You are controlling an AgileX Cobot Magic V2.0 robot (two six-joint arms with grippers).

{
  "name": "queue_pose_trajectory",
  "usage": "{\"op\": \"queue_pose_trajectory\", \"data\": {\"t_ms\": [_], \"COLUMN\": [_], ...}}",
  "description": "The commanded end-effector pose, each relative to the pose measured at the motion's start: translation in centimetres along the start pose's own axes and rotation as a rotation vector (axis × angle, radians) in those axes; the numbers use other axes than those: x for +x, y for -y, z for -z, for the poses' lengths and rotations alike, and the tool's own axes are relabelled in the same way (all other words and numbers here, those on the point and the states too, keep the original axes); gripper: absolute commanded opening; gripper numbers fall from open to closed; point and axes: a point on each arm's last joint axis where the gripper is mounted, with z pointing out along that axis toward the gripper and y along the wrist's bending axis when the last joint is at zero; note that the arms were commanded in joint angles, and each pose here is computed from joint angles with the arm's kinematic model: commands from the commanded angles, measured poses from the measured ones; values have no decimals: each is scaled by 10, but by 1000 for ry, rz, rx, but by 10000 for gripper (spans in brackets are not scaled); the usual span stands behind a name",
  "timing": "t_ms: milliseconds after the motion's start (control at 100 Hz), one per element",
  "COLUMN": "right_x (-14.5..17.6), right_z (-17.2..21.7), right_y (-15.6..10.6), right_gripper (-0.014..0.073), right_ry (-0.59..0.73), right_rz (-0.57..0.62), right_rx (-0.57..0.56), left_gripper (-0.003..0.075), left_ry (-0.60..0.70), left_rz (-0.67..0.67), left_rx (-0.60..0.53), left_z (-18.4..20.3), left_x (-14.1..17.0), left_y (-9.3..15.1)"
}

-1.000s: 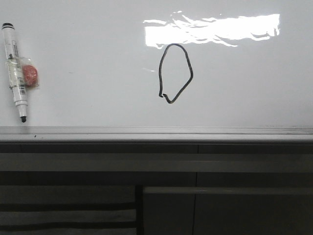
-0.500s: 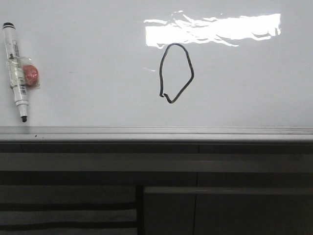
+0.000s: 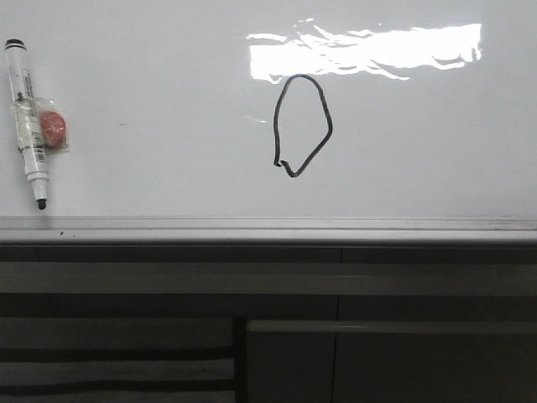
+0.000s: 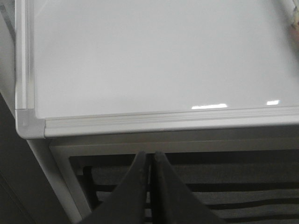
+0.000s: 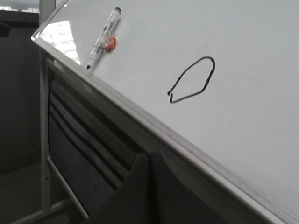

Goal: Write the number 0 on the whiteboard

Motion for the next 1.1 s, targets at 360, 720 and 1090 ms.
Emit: {"op": "queue_pose_trajectory", "data": {"t_ms": [360, 720, 1090], "right_x": [15, 30, 32], "right_z": [0, 16, 33], "right_y": [2, 21, 35], "right_gripper": [-76, -76, -76], "right_ry": [-150, -290, -273], "right_rz": [-5, -144, -313], "right_rx": [47, 459, 879], "left_gripper": [-20, -20, -20], "left_ry": [49, 49, 53], "left_rz": [1, 1, 1], "left_rx": [-7, -7, -7], "left_z": [-1, -1, -1], "left_x": [4, 4, 4], "left_y": [0, 0, 0]}}
